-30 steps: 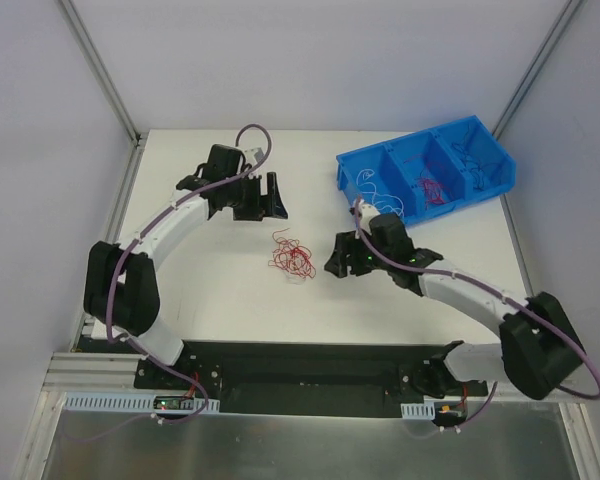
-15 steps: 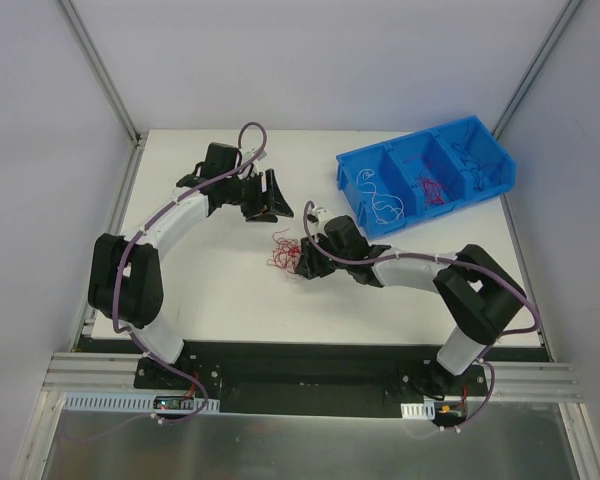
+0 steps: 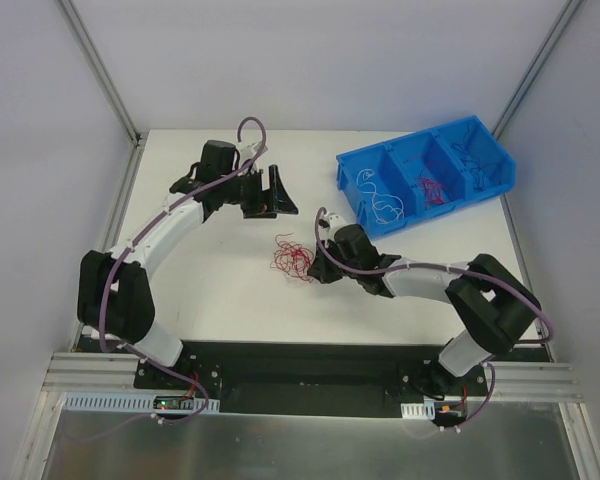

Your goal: Untangle the cables

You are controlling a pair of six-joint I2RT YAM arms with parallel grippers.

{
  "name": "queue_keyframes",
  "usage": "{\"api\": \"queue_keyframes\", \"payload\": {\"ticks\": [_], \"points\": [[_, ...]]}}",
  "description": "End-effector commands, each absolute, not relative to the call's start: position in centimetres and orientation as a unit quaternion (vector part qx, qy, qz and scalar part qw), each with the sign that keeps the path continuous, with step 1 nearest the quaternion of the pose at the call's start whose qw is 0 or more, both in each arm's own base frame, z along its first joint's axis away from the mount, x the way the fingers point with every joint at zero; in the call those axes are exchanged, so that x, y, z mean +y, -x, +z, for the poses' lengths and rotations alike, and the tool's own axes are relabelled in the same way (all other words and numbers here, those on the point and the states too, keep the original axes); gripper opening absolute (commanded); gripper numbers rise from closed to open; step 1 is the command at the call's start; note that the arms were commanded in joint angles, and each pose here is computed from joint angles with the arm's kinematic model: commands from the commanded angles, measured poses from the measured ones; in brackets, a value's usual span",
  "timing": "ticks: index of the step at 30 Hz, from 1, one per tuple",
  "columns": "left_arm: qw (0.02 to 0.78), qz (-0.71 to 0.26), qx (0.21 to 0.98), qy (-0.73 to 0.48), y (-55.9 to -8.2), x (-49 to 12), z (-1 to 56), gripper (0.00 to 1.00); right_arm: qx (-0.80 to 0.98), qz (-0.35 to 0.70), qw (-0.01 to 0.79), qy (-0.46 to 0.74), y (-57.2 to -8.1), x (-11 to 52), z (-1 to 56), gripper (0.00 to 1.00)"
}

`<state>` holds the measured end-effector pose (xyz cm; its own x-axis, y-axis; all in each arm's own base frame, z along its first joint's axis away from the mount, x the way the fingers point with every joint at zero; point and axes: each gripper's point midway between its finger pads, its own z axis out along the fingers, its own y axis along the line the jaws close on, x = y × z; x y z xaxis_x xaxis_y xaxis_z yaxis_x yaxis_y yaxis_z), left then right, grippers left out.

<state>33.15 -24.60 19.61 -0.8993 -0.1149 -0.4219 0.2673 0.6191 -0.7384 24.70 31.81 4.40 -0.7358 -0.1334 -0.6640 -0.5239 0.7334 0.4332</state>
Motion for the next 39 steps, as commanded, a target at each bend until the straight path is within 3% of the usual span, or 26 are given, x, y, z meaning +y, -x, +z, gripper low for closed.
{"api": "queue_keyframes", "payload": {"ticks": [1, 4, 13, 18, 23, 27, 29, 33, 39], "points": [[0.265, -0.440, 0.854, -0.088, -32.2, -25.0, 22.8, 0.80, 0.842, 0.351, 0.368, 0.180, -25.2, 32.4, 9.1, 0.01], [0.257, -0.459, 0.846, -0.086, -30.7, -25.1, 23.9, 0.80, 0.838, 0.353, 0.376, 0.179, -24.9, 32.0, 9.6, 0.27], [0.247, -0.479, 0.835, -0.115, -26.6, -24.8, 24.1, 0.79, 0.855, 0.320, 0.372, 0.167, -25.3, 31.0, 7.4, 0.34], [0.214, -0.459, 0.852, -0.134, -24.4, -25.3, 21.0, 0.77, 0.858, 0.323, 0.361, 0.173, -24.9, 31.0, 6.4, 0.29], [0.202, -0.405, 0.879, -0.152, -23.3, -25.7, 18.0, 0.82, 0.855, 0.334, 0.354, 0.180, -24.8, 31.6, 6.2, 0.25], [0.199, -0.365, 0.896, -0.155, -23.1, -25.9, 16.4, 0.83, 0.852, 0.341, 0.350, 0.187, -24.7, 32.1, 6.1, 0.12], [0.191, -0.349, 0.905, -0.150, -23.1, -25.9, 15.5, 0.84, 0.850, 0.346, 0.350, 0.188, -24.7, 32.3, 6.2, 0.00], [0.172, -0.315, 0.924, -0.133, -23.2, -26.0, 13.4, 0.91, 0.837, 0.371, 0.363, 0.173, -24.2, 32.1, 8.6, 0.00], [0.153, -0.278, 0.943, -0.098, -25.0, -26.2, 10.7, 0.91, 0.812, 0.415, 0.376, 0.166, -22.6, 31.8, 13.2, 0.00]]}}
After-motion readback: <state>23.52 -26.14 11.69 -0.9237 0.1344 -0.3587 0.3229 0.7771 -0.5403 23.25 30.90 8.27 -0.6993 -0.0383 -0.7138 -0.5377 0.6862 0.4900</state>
